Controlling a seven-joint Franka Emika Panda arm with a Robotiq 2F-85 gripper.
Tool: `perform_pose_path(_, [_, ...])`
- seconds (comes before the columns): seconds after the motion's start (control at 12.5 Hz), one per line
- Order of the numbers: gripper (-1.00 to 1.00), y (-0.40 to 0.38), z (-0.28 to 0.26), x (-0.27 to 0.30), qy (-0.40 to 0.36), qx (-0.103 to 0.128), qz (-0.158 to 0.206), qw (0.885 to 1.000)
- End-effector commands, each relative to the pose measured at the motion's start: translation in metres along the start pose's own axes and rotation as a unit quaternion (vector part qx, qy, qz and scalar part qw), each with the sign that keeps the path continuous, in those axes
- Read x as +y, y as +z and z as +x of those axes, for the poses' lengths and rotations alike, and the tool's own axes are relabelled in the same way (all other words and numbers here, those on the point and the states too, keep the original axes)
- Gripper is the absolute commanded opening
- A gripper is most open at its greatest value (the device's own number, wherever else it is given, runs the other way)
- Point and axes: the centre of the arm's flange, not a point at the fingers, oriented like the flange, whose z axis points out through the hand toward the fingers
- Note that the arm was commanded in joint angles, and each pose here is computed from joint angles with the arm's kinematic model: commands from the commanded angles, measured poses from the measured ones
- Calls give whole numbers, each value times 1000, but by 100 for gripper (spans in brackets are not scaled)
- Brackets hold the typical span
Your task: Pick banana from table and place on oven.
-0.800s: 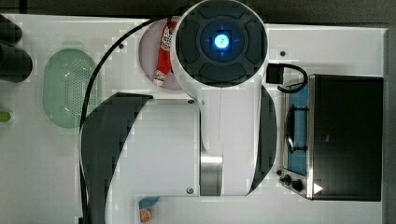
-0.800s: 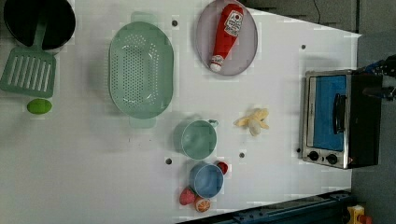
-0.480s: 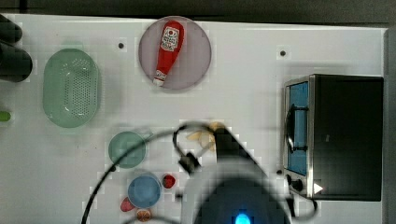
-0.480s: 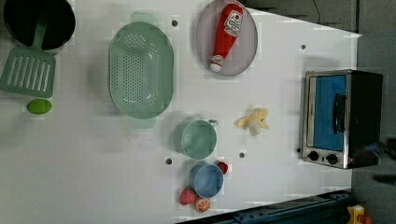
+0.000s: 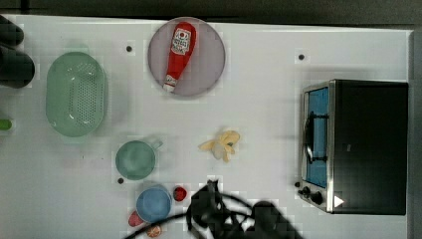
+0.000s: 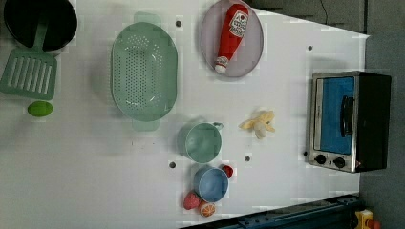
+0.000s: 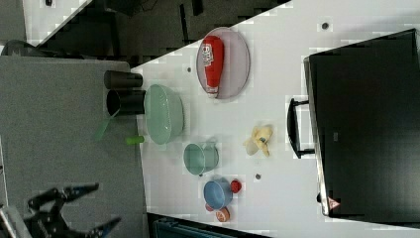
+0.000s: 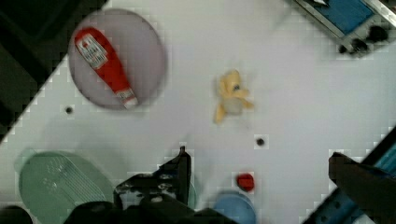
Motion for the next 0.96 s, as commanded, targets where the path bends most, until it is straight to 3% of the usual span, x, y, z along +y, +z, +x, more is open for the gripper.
perform_pose_path(0.08, [100,135,25,-28,18,-78,-97,992])
perform_pose_path(0.24, [100,184,35,-37,19,-83,-104,991])
perform_pose_path(0.48, [100,251,46,-45,21,-73,-95,993])
perform_pose_path(0.96, [100,386,48,-26,33,-66,-94,993])
